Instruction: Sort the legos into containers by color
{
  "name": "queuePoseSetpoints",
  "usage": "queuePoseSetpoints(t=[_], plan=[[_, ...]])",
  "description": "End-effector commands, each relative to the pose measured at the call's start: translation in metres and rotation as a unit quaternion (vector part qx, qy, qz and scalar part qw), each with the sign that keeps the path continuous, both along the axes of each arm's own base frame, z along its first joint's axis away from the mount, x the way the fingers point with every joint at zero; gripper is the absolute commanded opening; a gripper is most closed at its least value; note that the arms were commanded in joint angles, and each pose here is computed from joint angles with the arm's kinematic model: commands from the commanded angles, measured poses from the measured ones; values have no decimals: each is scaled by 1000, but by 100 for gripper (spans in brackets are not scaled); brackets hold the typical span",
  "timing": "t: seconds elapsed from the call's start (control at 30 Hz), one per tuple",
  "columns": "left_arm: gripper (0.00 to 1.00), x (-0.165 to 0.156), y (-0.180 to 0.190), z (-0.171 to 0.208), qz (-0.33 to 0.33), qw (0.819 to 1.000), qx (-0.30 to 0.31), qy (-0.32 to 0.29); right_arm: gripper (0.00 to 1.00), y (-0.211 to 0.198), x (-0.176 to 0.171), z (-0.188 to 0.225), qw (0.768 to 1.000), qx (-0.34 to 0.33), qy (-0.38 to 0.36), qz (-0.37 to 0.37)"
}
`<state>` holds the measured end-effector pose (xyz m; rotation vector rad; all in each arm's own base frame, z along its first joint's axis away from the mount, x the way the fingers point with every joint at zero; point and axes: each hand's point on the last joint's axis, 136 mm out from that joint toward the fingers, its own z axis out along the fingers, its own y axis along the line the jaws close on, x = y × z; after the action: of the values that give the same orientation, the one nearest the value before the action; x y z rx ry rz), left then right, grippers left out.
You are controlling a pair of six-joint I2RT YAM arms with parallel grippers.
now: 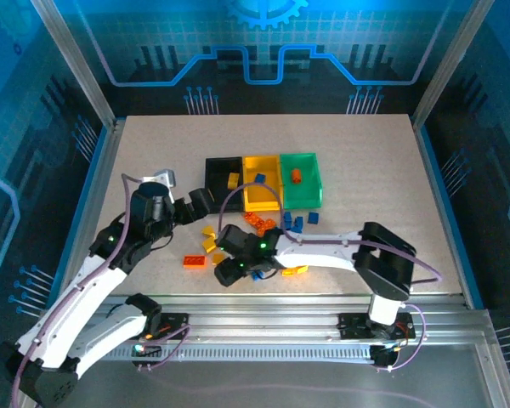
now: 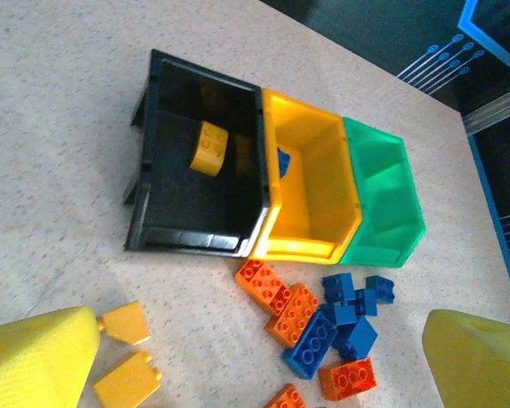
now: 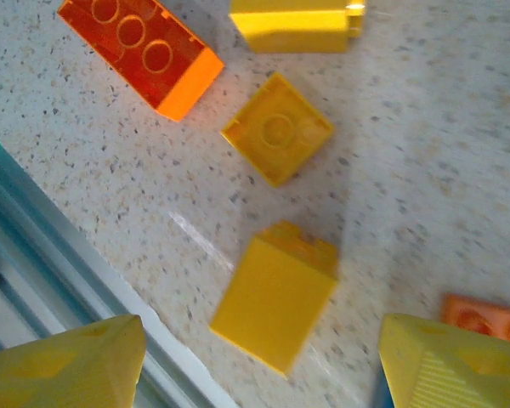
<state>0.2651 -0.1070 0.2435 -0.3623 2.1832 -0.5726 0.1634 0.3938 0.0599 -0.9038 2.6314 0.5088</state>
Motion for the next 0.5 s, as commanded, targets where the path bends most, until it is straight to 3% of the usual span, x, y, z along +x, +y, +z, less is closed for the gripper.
queuePoseSetpoints(t=[0.0, 0.17, 0.47], plan=[[99, -9, 11, -12, 15, 1000, 19, 19, 74, 1, 6, -15, 999, -37, -7, -25], [99, -10, 12, -13, 16, 1000, 18, 18, 68, -3, 5, -31, 997, -67, -3, -33], [99, -9, 13, -11, 23, 1000, 12, 14, 40, -5, 3, -24, 998, -52, -12, -27]])
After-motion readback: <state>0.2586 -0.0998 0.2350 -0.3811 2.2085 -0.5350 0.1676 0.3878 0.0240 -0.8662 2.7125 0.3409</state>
